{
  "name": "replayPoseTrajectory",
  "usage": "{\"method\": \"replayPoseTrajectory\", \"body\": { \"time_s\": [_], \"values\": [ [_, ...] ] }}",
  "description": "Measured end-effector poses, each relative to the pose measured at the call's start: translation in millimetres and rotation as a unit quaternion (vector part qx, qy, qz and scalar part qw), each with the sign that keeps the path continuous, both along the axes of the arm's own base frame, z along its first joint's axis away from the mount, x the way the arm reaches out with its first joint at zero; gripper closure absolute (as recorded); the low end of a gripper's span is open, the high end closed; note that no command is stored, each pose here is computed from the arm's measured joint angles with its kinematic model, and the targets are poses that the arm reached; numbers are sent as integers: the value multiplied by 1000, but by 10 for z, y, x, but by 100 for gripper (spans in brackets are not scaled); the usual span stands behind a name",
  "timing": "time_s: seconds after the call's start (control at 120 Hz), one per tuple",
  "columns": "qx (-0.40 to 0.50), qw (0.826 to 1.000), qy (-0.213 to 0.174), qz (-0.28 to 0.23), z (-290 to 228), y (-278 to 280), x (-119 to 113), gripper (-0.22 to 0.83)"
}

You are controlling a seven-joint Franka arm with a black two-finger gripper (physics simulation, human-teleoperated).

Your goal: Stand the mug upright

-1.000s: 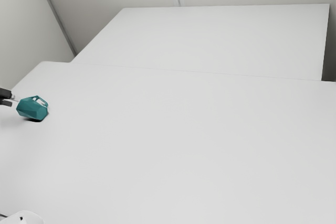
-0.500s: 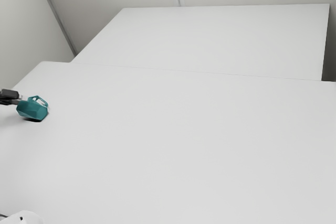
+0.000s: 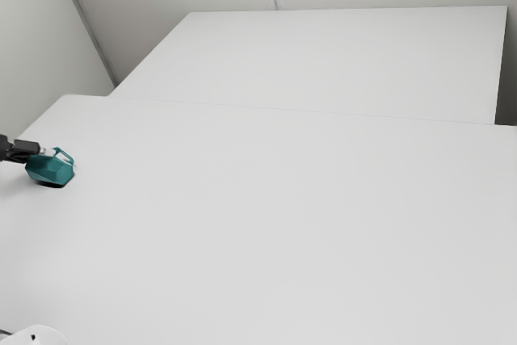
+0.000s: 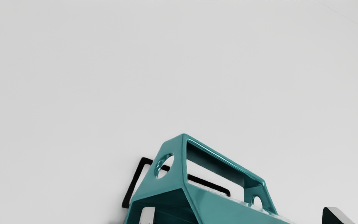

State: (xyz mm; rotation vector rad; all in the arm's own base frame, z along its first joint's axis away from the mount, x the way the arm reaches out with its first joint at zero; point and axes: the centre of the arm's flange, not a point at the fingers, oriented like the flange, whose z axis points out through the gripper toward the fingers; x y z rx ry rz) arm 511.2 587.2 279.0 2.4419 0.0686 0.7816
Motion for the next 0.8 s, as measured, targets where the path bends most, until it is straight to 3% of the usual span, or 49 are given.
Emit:
{"method": "replayPoseTrajectory", "body": {
  "time_s": [0.142,0.317,0.408,0.8],
  "values": [
    [-5,1000,0,-3,-45,-39,19,30],
    [-6,1000,-2,-9,-10,-140,119,48],
    [-7,1000,0,-16,5,-240,200,48],
    [21,998,28,-49,397,-716,506,78]
  ]
}}
